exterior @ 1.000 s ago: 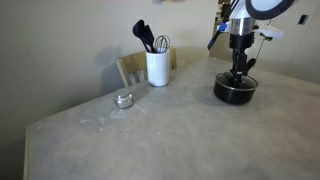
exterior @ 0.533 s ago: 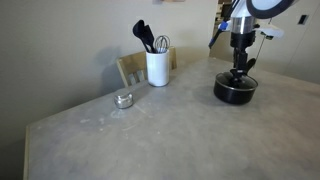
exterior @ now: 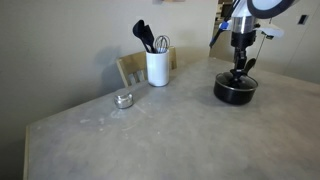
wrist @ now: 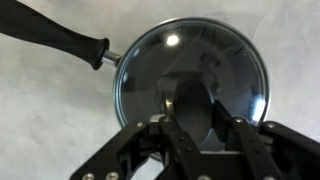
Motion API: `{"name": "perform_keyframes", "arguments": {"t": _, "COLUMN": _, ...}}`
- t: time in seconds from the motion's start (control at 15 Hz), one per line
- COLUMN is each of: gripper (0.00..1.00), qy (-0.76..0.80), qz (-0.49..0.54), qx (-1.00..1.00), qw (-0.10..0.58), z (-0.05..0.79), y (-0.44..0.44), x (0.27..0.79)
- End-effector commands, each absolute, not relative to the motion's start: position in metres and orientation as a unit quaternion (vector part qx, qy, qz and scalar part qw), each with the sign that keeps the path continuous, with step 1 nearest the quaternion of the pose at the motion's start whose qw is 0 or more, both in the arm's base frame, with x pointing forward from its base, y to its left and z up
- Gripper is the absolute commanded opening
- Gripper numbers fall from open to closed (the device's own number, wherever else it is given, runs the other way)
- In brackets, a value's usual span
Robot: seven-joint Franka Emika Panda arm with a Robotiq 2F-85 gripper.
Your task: Pick up the lid from the counter, place it on the pot, then put it back on the counter
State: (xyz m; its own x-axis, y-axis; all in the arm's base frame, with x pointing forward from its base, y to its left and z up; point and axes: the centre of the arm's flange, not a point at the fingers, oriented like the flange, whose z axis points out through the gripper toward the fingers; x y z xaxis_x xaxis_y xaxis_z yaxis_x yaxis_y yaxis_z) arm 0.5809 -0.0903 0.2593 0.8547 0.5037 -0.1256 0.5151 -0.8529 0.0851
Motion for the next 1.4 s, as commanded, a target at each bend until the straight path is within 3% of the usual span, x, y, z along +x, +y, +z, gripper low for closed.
{"name": "perform_keyframes", "arguments": {"t": 0.0, "gripper": 0.14, "qy": 0.255, "qz": -0.043, "qx": 0.964, "qw": 0.066, "z": 0.265, "y": -0.092, "x": 0.574}}
{"name": "perform_keyframes", "arguments": {"t": 0.6, "gripper": 0.14, "qy": 0.220, "qz": -0.035, "qx": 0.968, "qw": 0.114, "z": 0.308, "y": -0.060, "x": 0.566}}
{"name": "perform_keyframes", "arguments": {"t": 1.33, "gripper": 0.14, "qy": 0.202, "qz": -0.052, "qx": 0.976, "qw": 0.063, "z": 0.301, "y": 0.109, "x": 0.558}}
